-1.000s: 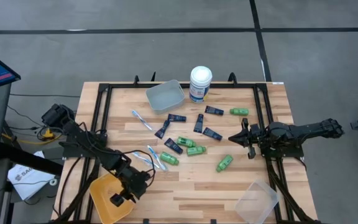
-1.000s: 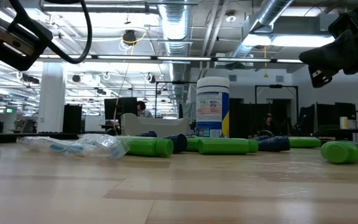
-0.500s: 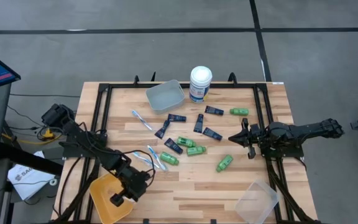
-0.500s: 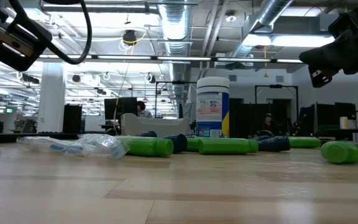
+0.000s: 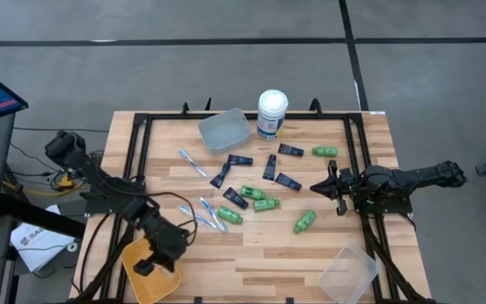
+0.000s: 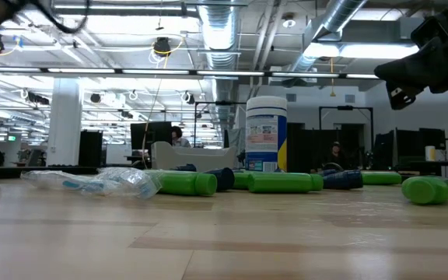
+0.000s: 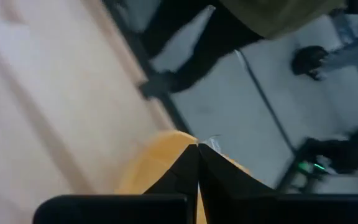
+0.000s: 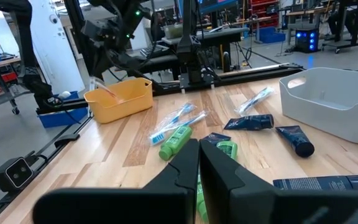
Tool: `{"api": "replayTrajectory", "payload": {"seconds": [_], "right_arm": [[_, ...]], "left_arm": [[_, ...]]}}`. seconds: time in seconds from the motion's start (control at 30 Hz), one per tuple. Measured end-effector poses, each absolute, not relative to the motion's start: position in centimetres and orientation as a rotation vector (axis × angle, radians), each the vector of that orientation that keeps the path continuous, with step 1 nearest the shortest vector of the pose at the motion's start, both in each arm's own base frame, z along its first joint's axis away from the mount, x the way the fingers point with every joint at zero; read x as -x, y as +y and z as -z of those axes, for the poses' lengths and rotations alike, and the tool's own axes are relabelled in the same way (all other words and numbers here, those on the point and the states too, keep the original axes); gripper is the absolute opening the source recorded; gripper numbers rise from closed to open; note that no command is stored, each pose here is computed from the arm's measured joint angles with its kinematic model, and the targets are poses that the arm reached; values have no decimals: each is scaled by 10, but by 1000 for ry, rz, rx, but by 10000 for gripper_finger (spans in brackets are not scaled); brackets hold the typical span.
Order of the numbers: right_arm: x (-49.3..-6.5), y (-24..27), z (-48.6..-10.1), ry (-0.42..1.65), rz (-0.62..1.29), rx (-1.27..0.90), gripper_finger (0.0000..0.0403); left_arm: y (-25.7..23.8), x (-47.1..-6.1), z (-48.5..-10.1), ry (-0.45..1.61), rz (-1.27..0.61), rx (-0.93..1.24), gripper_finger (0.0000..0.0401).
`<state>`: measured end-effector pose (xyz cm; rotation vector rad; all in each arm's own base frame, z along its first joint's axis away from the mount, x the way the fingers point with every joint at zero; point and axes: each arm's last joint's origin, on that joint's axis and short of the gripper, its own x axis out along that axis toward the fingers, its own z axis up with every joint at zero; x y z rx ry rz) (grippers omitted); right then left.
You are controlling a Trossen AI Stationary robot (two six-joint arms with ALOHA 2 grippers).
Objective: Pick & Place Travel size toiletries
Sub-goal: Put the orange toothbrush into the yellow bin
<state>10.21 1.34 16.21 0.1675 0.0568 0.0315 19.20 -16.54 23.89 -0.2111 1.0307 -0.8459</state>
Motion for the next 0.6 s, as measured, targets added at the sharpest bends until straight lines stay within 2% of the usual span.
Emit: {"api": "replayTrajectory", "payload": {"seconds": [0.3,0.6], "right_arm": [[-102,13,-162,58,-32,-167,6],[-102,13,-162,58,-32,-167,6]], "left_arm": [[-196,-171,-227,1136,966,160,0],[-200,-175,-204,1251,892,121,1]]}}
